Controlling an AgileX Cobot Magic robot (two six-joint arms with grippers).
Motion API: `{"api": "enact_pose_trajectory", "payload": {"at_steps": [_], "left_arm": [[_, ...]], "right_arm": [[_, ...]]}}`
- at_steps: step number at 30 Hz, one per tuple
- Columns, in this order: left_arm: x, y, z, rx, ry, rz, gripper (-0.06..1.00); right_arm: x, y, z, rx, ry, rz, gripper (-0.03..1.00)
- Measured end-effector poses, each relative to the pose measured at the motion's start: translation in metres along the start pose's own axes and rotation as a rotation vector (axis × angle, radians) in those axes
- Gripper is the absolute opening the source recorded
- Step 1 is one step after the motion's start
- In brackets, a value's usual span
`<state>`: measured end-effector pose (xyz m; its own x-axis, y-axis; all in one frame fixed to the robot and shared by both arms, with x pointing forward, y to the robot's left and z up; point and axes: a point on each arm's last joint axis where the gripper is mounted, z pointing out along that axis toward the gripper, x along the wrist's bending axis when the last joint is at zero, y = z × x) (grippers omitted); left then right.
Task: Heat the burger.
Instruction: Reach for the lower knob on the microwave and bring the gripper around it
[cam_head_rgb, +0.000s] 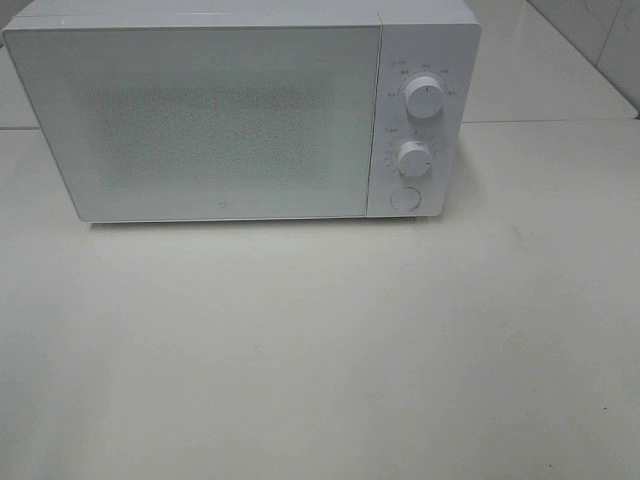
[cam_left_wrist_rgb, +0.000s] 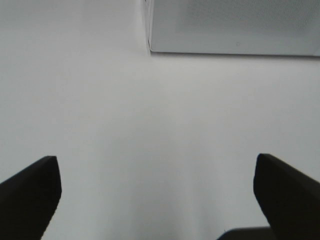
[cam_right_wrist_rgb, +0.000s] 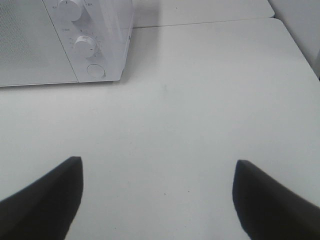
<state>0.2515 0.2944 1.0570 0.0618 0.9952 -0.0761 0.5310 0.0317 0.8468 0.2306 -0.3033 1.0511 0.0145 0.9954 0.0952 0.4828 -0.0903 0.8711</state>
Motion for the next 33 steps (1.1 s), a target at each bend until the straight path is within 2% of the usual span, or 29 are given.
{"api": "enact_pose_trajectory", "payload": {"at_steps": [6, 33], "left_arm": [[-0.001, -0.010, -0.015, -0.116, 0.027, -0.010, 0.99], [-0.001, -0.010, -0.015, -0.119, 0.025, -0.011, 0.99]], "right_arm": [[0.000, 0.000, 0.000, 0.000, 0.000, 0.000, 0.76], [0.000, 0.000, 0.000, 0.000, 0.000, 0.000, 0.76]]}}
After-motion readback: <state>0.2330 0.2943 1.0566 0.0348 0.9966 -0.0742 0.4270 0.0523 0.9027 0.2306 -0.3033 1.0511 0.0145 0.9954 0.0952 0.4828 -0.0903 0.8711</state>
